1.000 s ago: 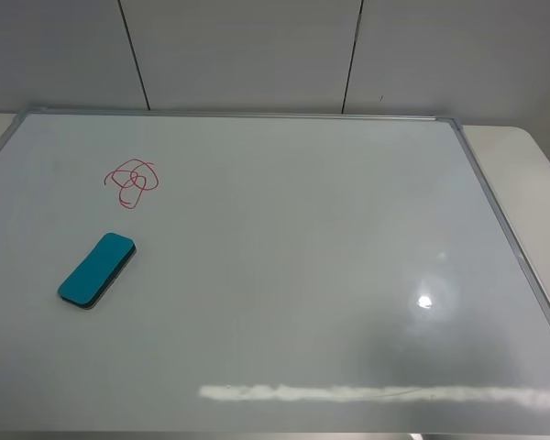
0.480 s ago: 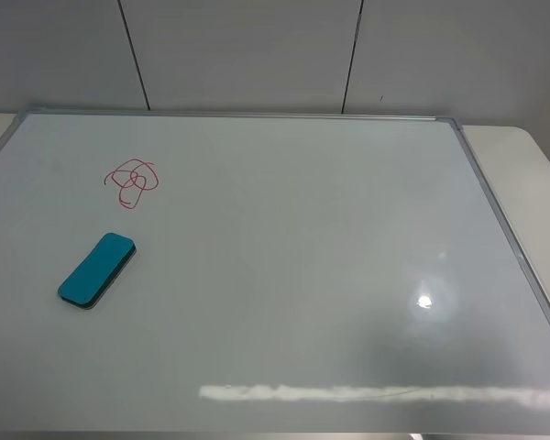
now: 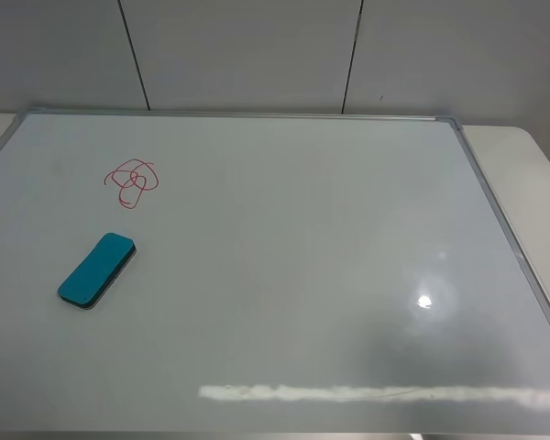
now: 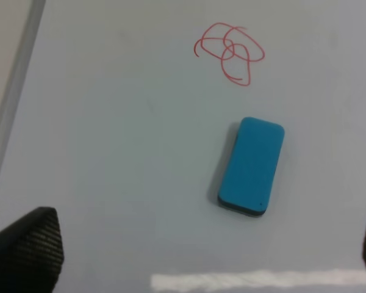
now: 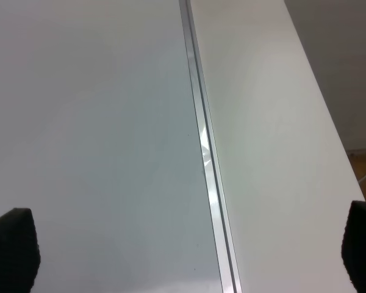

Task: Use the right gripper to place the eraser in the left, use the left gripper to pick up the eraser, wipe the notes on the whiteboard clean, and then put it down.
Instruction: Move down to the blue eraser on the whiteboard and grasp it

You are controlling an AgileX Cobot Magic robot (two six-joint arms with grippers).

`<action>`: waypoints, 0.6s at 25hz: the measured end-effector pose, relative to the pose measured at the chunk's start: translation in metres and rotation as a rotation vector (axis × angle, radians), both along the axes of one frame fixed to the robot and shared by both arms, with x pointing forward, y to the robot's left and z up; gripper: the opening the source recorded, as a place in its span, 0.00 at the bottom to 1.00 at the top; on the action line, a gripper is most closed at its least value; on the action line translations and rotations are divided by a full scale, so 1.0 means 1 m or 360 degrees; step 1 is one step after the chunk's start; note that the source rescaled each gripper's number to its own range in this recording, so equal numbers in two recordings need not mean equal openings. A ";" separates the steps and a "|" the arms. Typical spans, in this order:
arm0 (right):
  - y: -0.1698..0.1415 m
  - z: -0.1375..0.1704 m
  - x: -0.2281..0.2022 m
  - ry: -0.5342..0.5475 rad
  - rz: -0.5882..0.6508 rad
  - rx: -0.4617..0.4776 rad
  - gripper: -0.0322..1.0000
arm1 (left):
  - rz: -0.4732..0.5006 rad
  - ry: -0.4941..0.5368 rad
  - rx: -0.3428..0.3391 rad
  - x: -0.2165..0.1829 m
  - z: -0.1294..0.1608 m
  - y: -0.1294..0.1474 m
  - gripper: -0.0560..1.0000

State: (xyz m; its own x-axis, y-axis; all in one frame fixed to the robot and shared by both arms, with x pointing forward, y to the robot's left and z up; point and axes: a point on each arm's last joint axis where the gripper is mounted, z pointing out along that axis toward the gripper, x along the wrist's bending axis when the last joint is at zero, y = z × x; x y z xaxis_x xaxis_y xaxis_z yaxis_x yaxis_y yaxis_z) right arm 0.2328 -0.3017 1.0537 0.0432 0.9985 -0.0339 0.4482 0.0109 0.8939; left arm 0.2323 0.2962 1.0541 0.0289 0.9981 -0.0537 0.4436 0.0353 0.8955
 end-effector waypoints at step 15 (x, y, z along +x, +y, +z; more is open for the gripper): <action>0.000 0.000 0.000 0.0000 0.0000 0.0000 1.00 | 0.0015 -0.0077 -0.0008 0.034 0.036 0.001 1.00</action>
